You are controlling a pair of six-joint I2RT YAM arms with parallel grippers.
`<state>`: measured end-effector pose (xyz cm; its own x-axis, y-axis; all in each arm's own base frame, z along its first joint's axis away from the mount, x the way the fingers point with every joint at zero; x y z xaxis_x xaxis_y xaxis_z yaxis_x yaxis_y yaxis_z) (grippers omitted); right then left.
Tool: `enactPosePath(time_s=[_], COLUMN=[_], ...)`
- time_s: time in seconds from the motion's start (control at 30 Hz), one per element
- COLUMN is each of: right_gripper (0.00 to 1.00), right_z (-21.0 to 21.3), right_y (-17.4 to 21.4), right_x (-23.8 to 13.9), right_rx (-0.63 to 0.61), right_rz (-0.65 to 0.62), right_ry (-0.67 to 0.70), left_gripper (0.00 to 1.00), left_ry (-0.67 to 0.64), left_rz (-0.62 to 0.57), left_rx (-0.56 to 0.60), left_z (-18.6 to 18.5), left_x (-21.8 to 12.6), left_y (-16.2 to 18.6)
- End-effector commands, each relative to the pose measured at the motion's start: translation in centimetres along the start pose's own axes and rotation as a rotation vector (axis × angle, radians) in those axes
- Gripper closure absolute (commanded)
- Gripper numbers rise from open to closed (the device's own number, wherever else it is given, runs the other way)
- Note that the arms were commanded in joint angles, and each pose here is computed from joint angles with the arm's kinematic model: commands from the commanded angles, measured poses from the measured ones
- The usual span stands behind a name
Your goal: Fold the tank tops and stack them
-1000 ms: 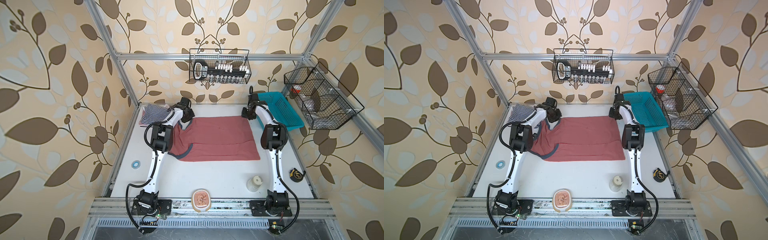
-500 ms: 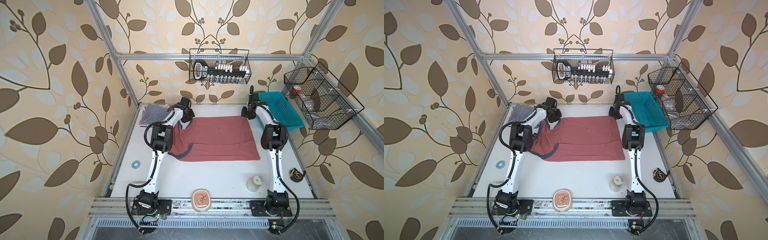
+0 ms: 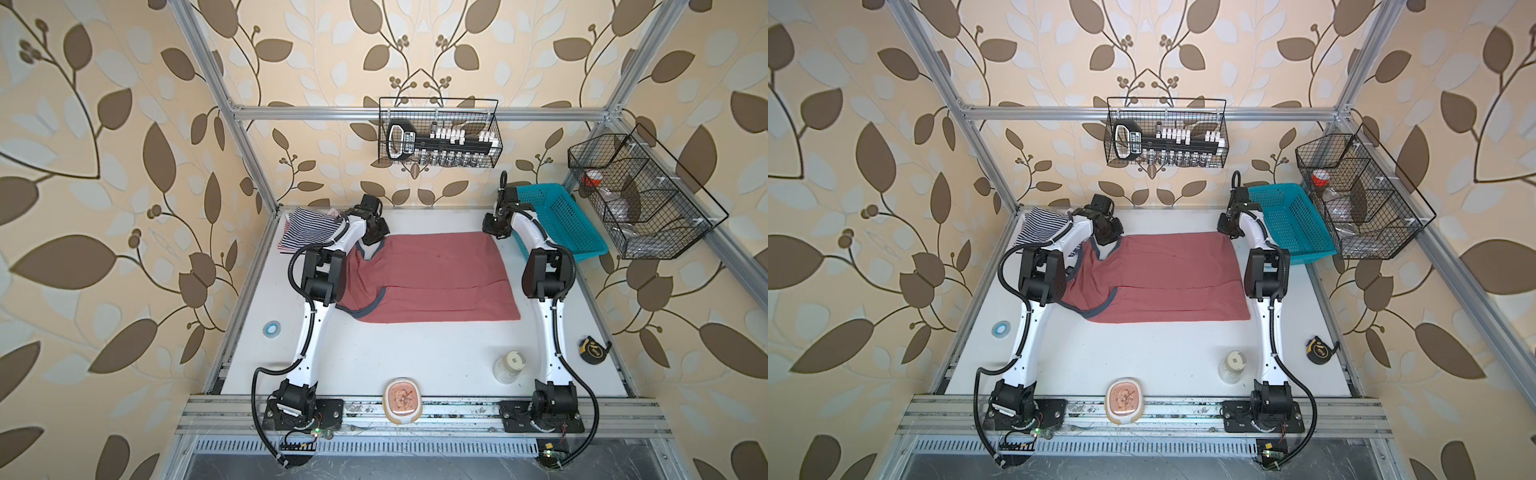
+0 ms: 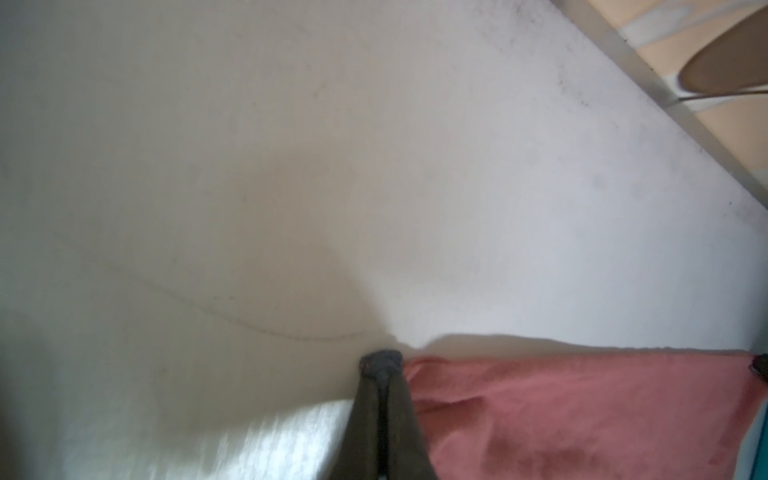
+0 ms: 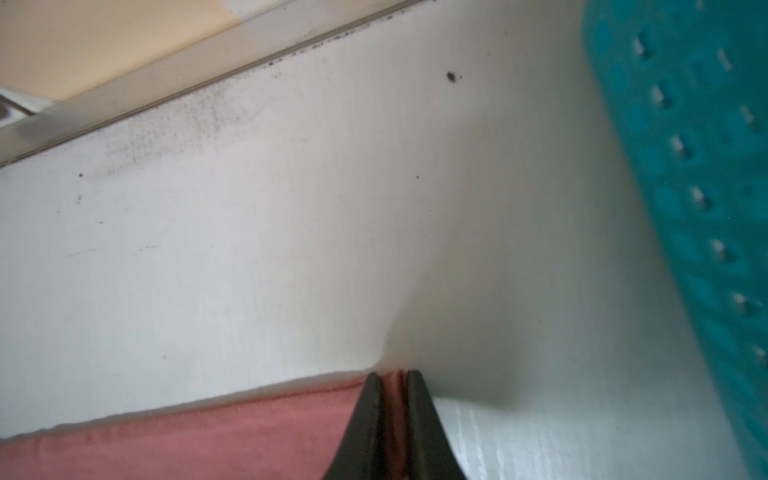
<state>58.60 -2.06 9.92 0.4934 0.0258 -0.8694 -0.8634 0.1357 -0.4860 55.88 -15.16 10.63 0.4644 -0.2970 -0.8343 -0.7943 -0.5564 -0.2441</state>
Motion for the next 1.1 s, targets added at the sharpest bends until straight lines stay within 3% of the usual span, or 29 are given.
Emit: enactPosePath(time_s=[0.0,0.6,1.07], right_gripper=[0.97,1.00,1.00], right_z=[-3.0,-1.9,-1.5], right_y=[0.2,0.3,2.9], right_x=[-0.9,-6.9,-10.2], right_rx=[0.059,0.021,-0.024], right_rz=[0.001,-0.134,-0.149], right_ry=[0.064,-0.025,-0.061], left_gripper=[1.00,1.00,1.00], left_ry=[0.039,0.133,0.103], left_rz=[-0.021,-0.097,-0.045], left_rx=[0.040,0.091,0.123], left_z=[-1.9,-4.5,-2.0], left_x=[-3.8,-8.9,-9.3], left_y=[-0.3,-1.3,1.3])
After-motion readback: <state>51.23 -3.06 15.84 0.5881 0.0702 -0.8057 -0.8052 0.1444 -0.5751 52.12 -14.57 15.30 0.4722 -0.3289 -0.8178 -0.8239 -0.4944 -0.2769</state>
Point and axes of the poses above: each gripper's point midway between its finger pads, its own x axis out along the fingers, its own z axis along the line the jaws close on, y = z × x, the point moved 8 cm from there along -x, back along the fingers, and after that the axes turned 10 degrees about -x, right-handed, at the moved point
